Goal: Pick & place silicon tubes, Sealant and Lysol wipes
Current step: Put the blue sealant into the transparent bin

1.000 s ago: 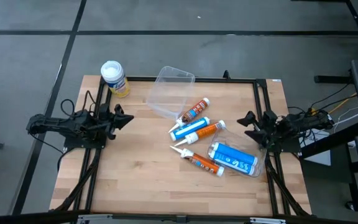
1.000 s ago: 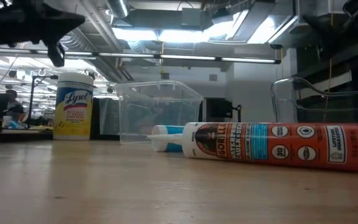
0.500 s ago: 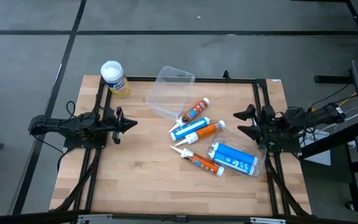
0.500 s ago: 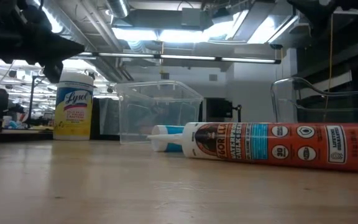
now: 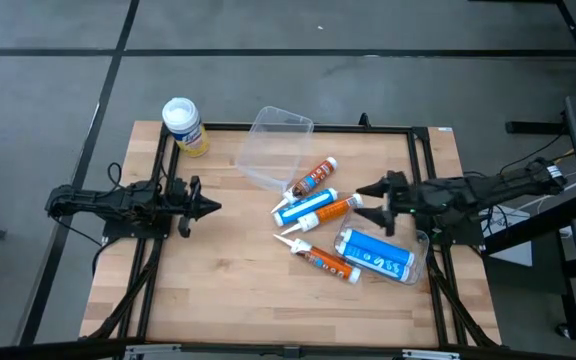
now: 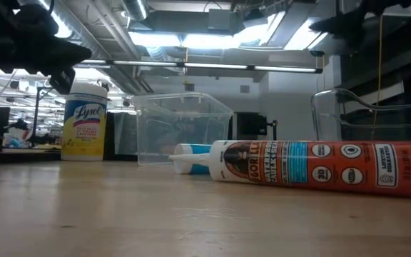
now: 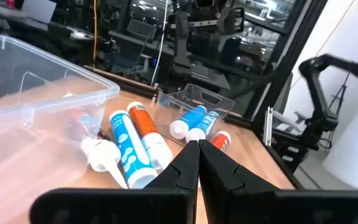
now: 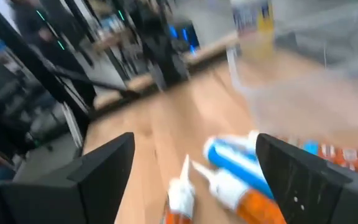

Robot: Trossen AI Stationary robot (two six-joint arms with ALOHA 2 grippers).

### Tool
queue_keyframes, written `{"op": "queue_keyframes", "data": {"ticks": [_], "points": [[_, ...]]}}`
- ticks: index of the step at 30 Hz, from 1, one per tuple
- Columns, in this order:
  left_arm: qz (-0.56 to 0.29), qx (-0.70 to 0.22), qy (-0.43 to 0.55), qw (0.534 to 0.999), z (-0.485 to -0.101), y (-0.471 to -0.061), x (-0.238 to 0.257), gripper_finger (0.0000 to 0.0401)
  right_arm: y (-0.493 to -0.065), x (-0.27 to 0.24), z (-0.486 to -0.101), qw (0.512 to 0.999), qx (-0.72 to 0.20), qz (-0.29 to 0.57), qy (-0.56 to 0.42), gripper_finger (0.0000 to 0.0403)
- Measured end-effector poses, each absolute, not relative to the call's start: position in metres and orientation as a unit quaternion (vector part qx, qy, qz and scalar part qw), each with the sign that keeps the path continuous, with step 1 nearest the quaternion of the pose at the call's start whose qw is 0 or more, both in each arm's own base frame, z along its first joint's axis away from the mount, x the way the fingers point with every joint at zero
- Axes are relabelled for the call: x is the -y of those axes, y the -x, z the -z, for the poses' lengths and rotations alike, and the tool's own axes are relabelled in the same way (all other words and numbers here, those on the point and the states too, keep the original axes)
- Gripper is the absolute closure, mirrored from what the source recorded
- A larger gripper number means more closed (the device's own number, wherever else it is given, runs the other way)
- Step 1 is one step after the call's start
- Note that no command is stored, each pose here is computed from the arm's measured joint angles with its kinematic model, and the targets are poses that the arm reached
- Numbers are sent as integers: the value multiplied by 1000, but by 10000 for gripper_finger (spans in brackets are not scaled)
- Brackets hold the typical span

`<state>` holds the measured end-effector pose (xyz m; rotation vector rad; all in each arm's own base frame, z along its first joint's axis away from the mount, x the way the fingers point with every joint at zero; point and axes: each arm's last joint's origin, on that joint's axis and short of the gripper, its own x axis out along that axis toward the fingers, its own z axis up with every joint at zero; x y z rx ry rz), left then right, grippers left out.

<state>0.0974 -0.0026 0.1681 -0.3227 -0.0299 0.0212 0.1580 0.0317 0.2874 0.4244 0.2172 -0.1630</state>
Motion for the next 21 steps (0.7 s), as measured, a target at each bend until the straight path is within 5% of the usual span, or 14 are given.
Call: {"op": "queue_keyframes", "data": {"ticks": [12, 21], "points": [[-15, 16, 160, 987, -168, -97, 2, 394, -217, 3, -283, 932, -237, -5, -272, 66], [-15, 16, 160, 987, -168, -98, 2, 393, -239, 13, -280, 935, -225, -30, -272, 66]]}}
